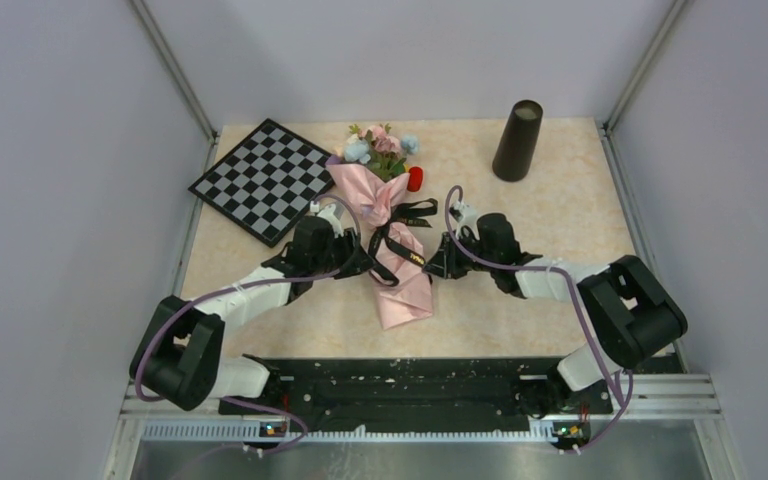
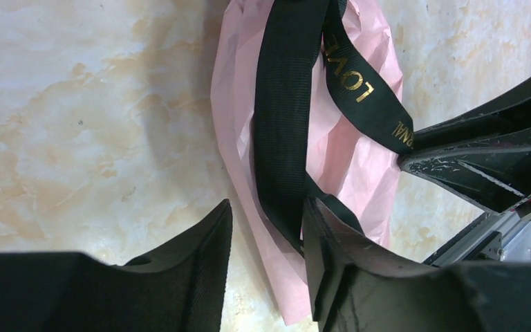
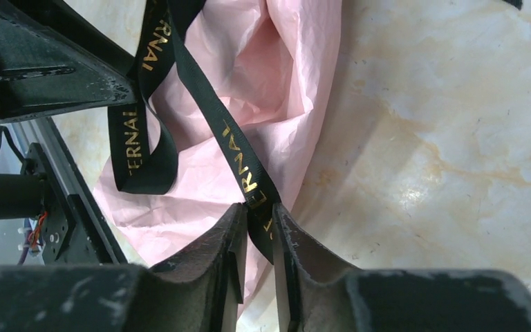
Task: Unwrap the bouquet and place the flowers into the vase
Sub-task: Untie the ribbon from the wrapping paper.
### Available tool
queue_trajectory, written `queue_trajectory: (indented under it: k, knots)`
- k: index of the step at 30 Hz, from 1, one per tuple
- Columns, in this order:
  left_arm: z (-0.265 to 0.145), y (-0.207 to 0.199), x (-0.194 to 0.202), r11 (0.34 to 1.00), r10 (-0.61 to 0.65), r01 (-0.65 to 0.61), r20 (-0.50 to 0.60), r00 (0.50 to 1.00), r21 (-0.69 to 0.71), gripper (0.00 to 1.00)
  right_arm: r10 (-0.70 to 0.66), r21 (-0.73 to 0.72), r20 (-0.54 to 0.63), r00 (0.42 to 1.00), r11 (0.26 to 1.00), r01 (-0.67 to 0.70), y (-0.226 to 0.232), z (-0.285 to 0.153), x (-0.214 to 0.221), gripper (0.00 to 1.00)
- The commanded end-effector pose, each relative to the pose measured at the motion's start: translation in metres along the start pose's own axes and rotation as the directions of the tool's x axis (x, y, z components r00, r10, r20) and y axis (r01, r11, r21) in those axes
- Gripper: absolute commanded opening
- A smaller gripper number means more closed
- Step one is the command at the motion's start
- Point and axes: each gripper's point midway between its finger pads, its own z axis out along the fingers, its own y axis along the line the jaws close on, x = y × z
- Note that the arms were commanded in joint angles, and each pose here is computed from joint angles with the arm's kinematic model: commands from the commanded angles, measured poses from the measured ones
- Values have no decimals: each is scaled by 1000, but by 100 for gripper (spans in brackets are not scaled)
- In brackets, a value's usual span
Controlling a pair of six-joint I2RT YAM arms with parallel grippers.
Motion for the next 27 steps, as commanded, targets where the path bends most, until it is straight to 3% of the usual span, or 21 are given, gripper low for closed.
queue_trajectory:
  k: [1, 12, 16, 27]
  knots:
    - [-2, -17, -17, 999, 19, -20, 43, 999, 42, 42, -71, -71, 120, 990, 994, 80, 23, -4, -44, 19]
    - [-10, -17, -24, 999, 27, -29, 73, 997, 23, 17, -91, -64, 139, 986, 993, 101, 31, -15, -52, 10]
    - [-13, -13, -32, 999, 43, -41, 99, 994, -18, 0, -121, -92, 138, 983, 987, 134, 41, -22, -55, 10]
    - [-18, 5, -91, 979, 143, -109, 204, 968, -171, 0, -166, -150, 150, 975, 971, 188, 87, -22, -59, 9]
